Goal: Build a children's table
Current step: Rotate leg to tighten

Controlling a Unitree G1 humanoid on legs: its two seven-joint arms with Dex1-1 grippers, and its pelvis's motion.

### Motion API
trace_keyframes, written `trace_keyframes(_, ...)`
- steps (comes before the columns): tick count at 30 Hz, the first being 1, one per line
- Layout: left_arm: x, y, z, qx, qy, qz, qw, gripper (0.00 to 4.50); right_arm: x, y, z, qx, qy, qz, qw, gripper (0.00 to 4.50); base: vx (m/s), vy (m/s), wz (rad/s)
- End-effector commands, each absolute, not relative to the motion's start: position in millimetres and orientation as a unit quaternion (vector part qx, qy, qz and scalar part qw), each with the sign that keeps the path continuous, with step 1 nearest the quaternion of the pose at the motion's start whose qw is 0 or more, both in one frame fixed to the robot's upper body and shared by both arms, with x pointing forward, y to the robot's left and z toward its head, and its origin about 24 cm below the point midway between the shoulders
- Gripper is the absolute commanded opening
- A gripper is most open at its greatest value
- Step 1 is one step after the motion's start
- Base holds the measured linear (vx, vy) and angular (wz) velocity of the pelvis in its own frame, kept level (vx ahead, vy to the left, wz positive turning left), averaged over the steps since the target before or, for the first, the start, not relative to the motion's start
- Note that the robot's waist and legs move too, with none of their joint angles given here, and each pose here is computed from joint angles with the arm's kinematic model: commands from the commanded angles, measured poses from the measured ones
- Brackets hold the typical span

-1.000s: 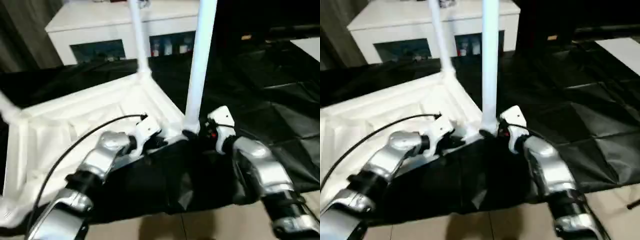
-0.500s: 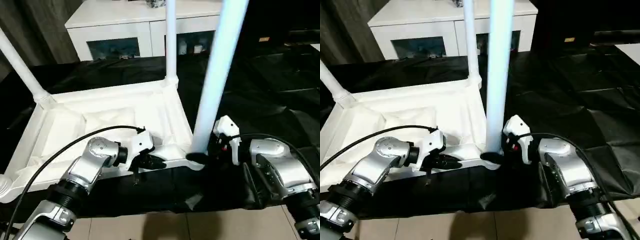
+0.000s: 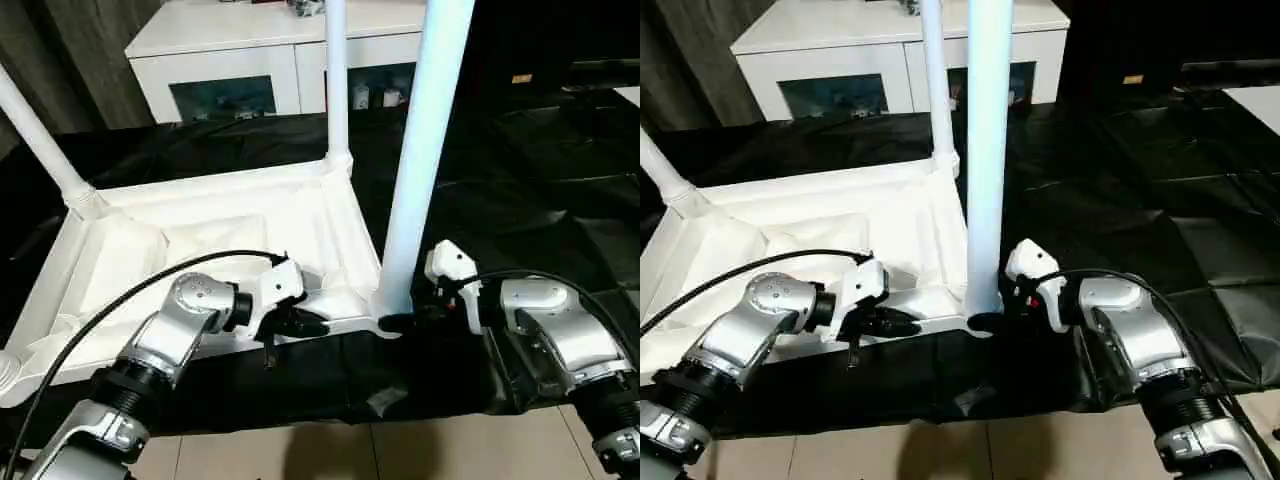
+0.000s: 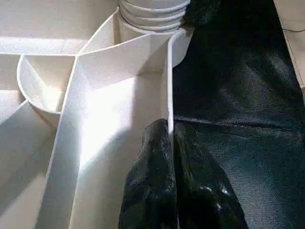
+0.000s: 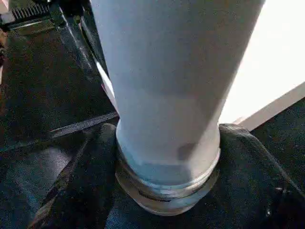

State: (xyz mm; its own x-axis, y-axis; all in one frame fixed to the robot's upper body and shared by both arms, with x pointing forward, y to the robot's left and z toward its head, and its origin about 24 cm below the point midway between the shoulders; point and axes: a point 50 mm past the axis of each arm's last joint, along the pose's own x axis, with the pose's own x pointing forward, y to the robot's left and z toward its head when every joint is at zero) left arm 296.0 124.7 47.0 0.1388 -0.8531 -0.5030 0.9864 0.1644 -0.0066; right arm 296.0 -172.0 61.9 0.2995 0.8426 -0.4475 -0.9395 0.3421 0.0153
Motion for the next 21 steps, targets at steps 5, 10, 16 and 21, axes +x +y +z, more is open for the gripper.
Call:
trace_keyframes(5, 294, 125, 44, 0.166, 0.204, -0.624, 0.736, 0.0, 296.4, -165.1, 66, -0.091, 0.166, 0.57, 0.8, 2.69, 0.0, 0.0, 0.0)
trace_keyframes(10, 296, 121, 41, 0.161, 0.203, -0.607, 0.751, 0.0, 302.2, -159.2, 59, -0.072, 0.152, 0.515, 0.841, 2.68, 0.0, 0.0, 0.0)
trace_keyframes(16, 312, 105, 36, 0.142, 0.209, -0.532, 0.809, 0.0, 316.7, -138.5, 43, -0.008, 0.137, 0.361, 0.923, 2.68, 0.0, 0.0, 0.0)
trace_keyframes(21, 326, 82, 29, 0.143, 0.235, -0.45, 0.85, 0.0, 328.6, -113.7, 27, 0.005, 0.148, 0.189, 0.971, 2.68, 0.0, 0.0, 0.0)
